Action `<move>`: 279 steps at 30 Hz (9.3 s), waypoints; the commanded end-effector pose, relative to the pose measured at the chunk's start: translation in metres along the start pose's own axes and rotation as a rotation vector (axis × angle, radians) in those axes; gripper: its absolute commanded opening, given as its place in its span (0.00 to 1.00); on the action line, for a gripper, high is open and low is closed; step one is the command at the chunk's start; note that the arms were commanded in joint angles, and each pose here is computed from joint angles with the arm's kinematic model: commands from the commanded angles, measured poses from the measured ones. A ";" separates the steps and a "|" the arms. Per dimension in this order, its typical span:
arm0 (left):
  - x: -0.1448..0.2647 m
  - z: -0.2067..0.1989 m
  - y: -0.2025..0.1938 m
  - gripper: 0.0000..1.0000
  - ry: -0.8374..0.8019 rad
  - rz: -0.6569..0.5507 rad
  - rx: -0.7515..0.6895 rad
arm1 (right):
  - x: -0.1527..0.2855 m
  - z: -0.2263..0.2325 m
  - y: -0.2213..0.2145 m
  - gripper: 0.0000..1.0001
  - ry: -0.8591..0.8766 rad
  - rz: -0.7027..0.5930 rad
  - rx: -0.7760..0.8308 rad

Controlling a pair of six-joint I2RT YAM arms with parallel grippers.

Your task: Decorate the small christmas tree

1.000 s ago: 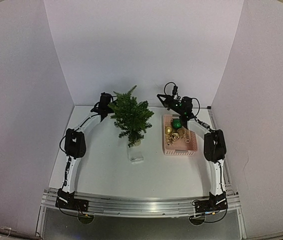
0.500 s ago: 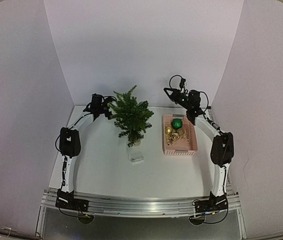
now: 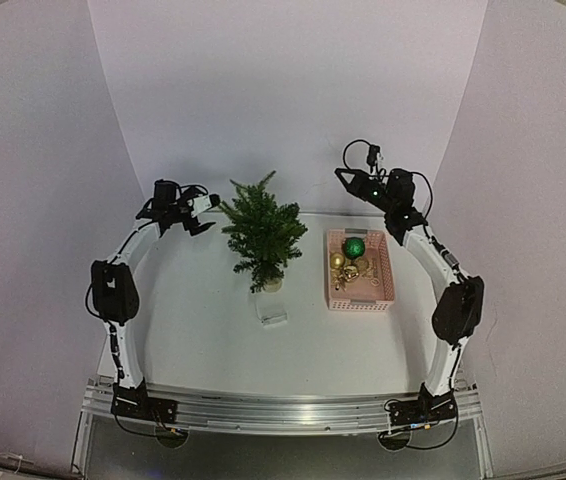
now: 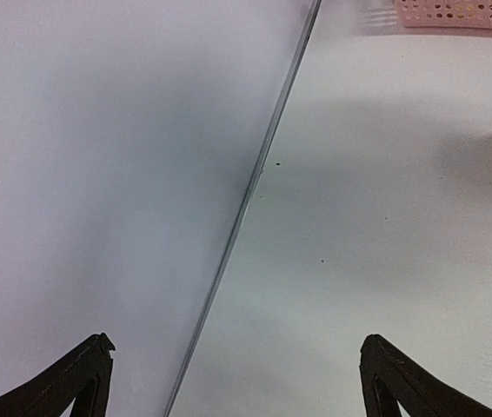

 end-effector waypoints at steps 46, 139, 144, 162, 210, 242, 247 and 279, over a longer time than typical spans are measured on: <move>0.100 -0.006 0.329 0.76 -0.543 -0.733 0.906 | 0.010 0.107 -0.122 0.00 0.029 0.067 0.672; 0.145 -0.021 0.335 0.00 0.287 -0.525 -0.715 | 0.035 0.093 -0.118 0.80 0.047 0.045 0.523; 0.143 -0.040 0.305 0.00 0.183 -0.415 -0.638 | 0.035 0.091 -0.118 0.80 0.032 0.044 0.518; 0.099 -0.045 0.206 0.00 0.112 -0.191 -0.441 | 0.036 0.091 -0.116 0.80 0.026 0.040 0.500; 0.064 -0.098 0.183 0.00 -0.031 -0.250 -0.341 | 0.039 0.080 -0.121 0.81 -0.012 0.052 0.480; 0.163 -0.074 0.196 0.99 0.089 -0.251 -0.243 | 0.126 -0.055 -0.108 0.94 -0.667 0.164 0.151; 0.180 -0.056 0.183 1.00 0.113 -0.255 -0.074 | 0.141 -0.107 -0.123 0.91 -0.818 0.293 0.155; 0.141 -0.046 0.080 0.99 0.146 -0.074 0.472 | 0.093 -0.260 -0.203 0.69 -1.067 0.685 0.075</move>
Point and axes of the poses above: each gripper's point midway between its finger pads, its own x axis back along the fingers, its own z axis along the line the jaws close on, y = z × x, the point moved 2 cm from there along x, back along the fingers, and after that the axes turned 10 degrees about -x, right-handed, at the moved point
